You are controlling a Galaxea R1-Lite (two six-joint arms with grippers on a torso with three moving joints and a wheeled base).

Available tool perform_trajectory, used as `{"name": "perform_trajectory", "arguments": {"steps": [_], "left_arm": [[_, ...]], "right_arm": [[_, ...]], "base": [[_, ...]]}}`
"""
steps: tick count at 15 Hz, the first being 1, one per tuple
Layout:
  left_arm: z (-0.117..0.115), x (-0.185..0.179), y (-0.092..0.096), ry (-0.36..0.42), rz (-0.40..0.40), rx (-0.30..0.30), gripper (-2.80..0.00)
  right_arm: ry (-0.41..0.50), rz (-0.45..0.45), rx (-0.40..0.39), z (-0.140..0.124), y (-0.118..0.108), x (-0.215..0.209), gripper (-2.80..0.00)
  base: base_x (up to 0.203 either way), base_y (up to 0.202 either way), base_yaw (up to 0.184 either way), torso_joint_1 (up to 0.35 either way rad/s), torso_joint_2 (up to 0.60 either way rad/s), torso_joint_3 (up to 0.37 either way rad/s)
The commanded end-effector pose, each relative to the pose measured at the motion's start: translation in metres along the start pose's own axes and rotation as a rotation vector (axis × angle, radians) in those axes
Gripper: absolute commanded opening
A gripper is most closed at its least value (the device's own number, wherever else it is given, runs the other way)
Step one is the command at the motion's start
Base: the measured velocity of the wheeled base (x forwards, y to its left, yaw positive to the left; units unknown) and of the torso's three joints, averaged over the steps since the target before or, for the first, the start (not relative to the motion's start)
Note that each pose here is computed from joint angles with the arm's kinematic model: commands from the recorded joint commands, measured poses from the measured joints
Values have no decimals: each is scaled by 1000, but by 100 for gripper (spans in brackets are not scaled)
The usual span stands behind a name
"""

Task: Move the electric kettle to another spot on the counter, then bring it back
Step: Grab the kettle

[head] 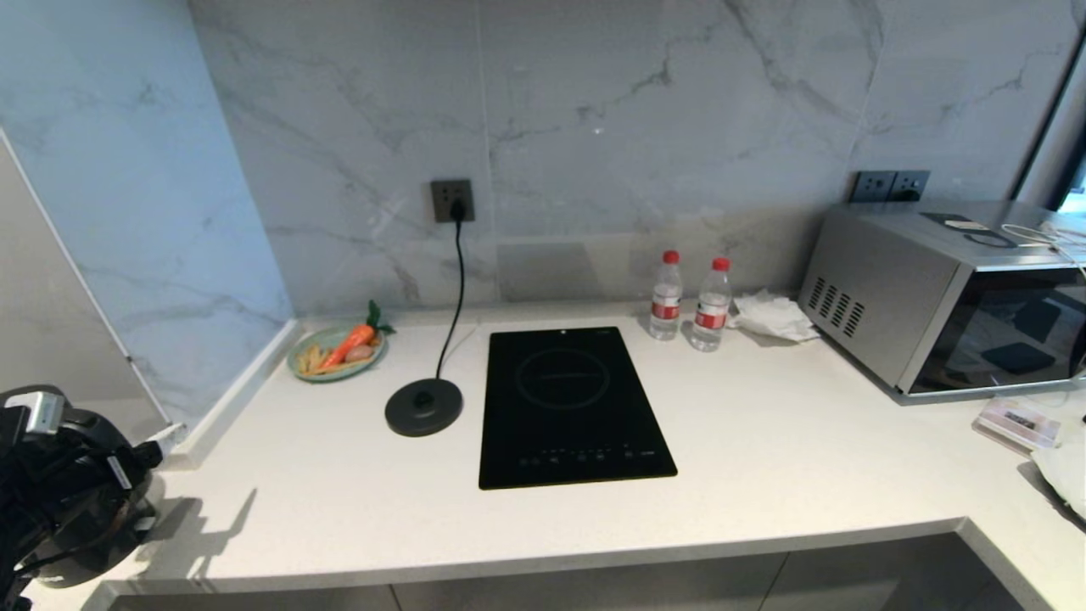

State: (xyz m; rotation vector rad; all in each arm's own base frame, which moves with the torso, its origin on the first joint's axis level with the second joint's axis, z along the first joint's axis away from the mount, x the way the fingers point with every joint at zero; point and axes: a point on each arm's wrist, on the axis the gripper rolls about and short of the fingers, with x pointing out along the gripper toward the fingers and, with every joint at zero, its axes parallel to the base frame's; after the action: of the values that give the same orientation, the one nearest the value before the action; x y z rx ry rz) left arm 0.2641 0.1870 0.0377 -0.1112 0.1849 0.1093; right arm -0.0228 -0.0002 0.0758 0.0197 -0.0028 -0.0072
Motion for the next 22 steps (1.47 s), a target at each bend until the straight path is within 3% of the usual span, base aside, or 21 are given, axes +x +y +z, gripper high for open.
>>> {"name": "perform_trajectory", "arguments": {"steps": [1, 22], "left_arm": [[2, 2, -2, -15, -11, 12, 0], [-12, 11, -2, 5, -9, 9, 0]], "right_arm": [[0, 0, 0, 0, 0, 0, -280], [0, 1, 0, 0, 0, 0, -280]], "base": [[0, 0, 0, 0, 0, 0], [26, 0, 0, 1, 0, 0]]}}
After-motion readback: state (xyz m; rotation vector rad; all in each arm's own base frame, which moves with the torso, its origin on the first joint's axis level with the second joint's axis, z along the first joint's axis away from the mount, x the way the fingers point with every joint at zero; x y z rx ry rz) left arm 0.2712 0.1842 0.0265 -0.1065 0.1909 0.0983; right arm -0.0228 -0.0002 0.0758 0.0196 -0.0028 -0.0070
